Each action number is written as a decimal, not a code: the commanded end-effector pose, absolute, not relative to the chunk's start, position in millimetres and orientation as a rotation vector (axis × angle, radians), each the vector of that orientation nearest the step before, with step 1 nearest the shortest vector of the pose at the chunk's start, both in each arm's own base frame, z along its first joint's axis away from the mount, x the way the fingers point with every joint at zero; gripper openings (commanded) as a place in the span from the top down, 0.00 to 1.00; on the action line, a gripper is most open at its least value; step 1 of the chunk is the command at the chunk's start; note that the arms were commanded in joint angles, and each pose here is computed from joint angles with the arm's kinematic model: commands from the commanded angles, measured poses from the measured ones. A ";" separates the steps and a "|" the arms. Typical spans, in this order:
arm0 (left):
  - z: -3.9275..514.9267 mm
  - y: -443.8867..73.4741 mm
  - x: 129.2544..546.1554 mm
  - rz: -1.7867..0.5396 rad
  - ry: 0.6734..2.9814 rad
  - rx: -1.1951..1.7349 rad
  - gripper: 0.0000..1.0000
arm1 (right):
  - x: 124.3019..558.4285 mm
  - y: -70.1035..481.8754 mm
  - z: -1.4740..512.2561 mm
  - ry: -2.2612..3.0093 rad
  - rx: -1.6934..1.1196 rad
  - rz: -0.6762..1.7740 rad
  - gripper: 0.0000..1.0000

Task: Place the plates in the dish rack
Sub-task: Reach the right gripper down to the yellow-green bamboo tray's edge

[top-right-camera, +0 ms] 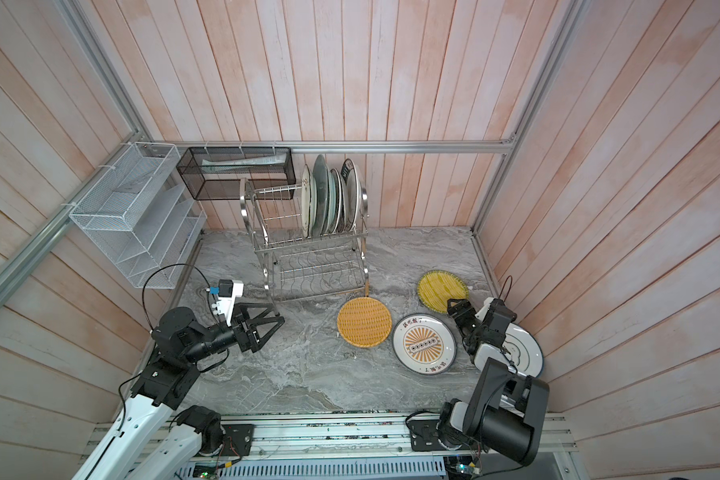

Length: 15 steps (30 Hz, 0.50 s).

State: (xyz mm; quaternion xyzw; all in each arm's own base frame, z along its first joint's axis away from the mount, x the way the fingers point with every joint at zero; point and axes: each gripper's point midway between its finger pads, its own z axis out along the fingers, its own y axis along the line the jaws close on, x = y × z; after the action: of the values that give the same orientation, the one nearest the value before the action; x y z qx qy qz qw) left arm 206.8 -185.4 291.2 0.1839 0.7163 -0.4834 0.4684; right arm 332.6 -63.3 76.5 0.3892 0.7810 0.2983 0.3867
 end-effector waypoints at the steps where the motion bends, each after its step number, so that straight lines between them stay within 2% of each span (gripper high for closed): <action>1: 292.2 -185.6 206.0 -1.201 1.738 0.464 0.00 | 345.2 -60.7 86.2 1.944 0.961 0.847 0.17; 15: 287.8 -179.8 213.9 -1.168 1.753 0.423 0.00 | 360.7 -68.2 60.4 1.911 1.073 0.935 0.24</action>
State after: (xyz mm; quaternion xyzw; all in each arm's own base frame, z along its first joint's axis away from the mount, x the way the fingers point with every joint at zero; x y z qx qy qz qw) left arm 211.7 -181.5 289.8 0.1753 0.7189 -0.4799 0.4714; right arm 347.7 -62.3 48.1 0.4235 0.7588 0.3494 0.3504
